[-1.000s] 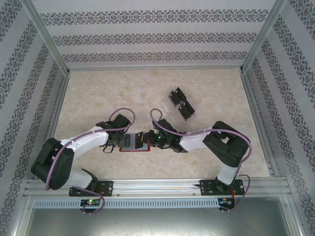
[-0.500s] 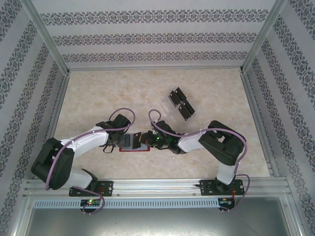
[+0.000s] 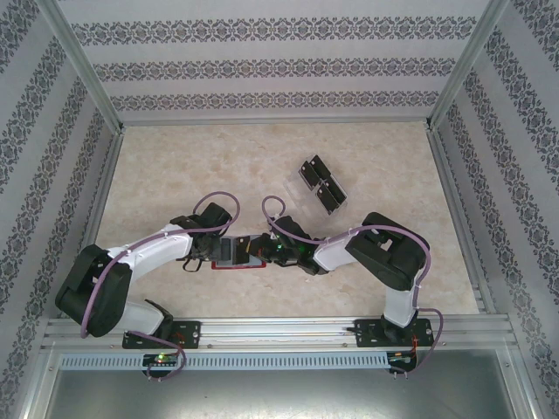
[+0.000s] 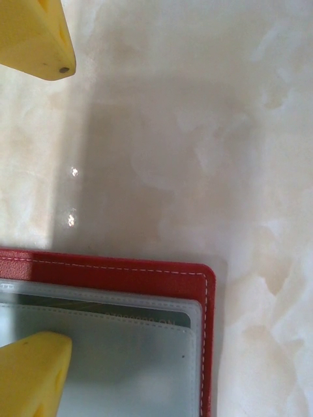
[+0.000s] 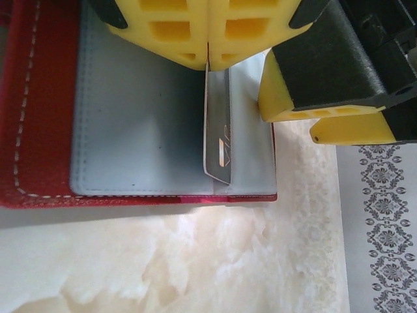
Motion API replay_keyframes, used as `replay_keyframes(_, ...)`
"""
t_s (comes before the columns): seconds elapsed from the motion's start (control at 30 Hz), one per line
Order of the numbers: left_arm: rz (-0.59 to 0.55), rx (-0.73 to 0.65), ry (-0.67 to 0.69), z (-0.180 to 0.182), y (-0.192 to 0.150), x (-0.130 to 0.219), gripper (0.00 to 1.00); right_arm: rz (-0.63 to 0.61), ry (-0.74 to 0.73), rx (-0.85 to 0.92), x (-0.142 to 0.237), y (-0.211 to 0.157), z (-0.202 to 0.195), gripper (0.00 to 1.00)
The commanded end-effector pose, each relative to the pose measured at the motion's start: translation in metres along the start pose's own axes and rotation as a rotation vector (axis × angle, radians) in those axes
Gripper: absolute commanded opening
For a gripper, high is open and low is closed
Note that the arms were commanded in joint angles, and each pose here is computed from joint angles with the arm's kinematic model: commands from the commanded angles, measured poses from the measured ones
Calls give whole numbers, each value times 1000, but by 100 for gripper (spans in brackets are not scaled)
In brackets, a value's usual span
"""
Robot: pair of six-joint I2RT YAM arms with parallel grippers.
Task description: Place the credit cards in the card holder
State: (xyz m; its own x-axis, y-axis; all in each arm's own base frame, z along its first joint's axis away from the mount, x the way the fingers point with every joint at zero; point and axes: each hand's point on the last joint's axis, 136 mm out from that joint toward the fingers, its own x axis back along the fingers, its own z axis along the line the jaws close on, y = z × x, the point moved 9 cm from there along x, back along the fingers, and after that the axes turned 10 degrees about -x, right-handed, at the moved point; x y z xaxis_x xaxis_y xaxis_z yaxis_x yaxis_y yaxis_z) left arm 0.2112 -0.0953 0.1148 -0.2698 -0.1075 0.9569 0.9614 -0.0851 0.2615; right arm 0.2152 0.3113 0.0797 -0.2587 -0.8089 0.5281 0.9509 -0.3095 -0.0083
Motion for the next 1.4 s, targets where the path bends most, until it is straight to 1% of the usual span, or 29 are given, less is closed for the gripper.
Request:
replay_keyframes(0.0, 7, 29, 26, 5, -8, 5, 100, 9, -57, -24, -6, -4, -15, 0)
replay_keyframes(0.13, -32, 56, 1, 5, -3, 15, 100, 13, -71, -24, -8, -4, -17, 0)
replay_keyframes(0.3, -39, 60, -20, 3, 1, 18, 100, 34, -78, -12, -12, -4, -14, 1)
replay_keyframes(0.33, -39, 60, -22, 3, 1, 18, 100, 39, -79, -8, -12, -4, -12, 5)
replay_keyframes(0.37, -41, 62, -26, 2, 2, 18, 100, 42, -80, -2, -11, -4, -11, 13)
replay_keyframes(0.47, -42, 62, -33, 1, 4, 19, 100, 46, -83, 15, -7, -3, -5, 38)
replay_keyframes(0.57, -47, 56, -40, 0, 6, 20, 100, 51, -86, 44, 1, -3, 4, 55)
replay_keyframes(0.6, -48, 54, -42, -1, 7, 21, 100, 56, -91, 54, 4, -3, 8, 59)
replay_keyframes(0.7, -51, 48, -51, -2, 10, 24, 100, 61, -114, 86, 15, -2, 16, 65)
replay_keyframes(0.8, -59, 38, -67, -4, 14, 29, 100, 44, -133, 108, 26, 0, 21, 67)
replay_keyframes(0.93, -76, 25, -99, -9, 21, 35, 100, 13, -153, 119, 39, 6, 19, 64)
replay_keyframes(1.0, -81, 21, -120, -14, 24, 37, 100, -1, -159, 116, 45, 8, 16, 57)
replay_keyframes(1.13, -91, -2, -151, -29, 30, 39, 100, -9, -184, 119, 50, 10, 8, 38)
replay_keyframes(1.17, -93, -11, -156, -34, 31, 39, 100, -10, -192, 117, 50, 9, 5, 31)
replay_keyframes(1.27, -92, -37, -162, -49, 31, 37, 100, -10, -222, 105, 48, 10, -6, 14)
replay_keyframes(1.3, -90, -45, -162, -54, 31, 36, 100, -9, -228, 99, 47, 11, -11, 9)
replay_keyframes(1.37, -88, -58, -161, -62, 32, 34, 100, -9, -238, 90, 45, 11, -18, 5)
